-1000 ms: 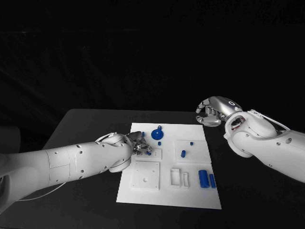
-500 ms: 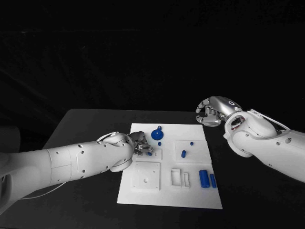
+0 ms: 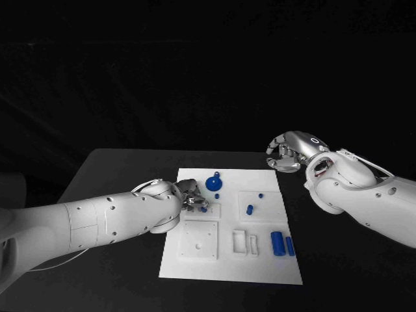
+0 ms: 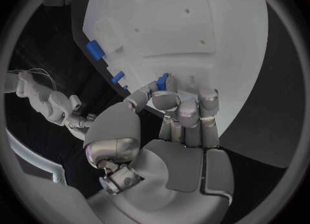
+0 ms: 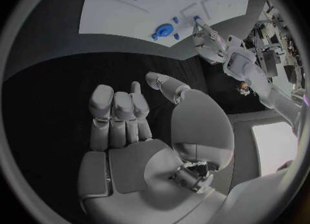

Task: Assemble the parts on the task board

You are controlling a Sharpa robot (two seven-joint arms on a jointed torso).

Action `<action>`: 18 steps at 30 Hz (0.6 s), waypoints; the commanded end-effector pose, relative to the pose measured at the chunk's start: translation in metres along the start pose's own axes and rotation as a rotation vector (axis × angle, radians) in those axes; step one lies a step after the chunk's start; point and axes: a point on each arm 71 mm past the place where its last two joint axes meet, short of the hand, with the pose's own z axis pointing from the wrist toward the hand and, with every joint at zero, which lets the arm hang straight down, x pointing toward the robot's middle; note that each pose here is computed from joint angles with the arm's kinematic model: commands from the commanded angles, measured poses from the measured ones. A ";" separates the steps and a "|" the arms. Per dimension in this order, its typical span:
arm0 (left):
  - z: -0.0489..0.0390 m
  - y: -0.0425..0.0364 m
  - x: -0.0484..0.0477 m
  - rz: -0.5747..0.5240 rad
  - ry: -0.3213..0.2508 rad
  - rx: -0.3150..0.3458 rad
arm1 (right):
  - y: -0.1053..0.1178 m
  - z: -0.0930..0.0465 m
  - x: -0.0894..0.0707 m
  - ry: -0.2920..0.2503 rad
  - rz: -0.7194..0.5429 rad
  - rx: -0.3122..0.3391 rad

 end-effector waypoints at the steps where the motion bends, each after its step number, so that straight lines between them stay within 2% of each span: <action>1: -0.0004 0.0024 0.0121 0.032 0.064 -0.012 | 0.001 0.000 0.000 0.008 -0.006 -0.011; 18: -0.0015 0.0082 0.0110 0.035 0.069 -0.026 | 0.000 0.000 0.000 0.008 -0.006 -0.009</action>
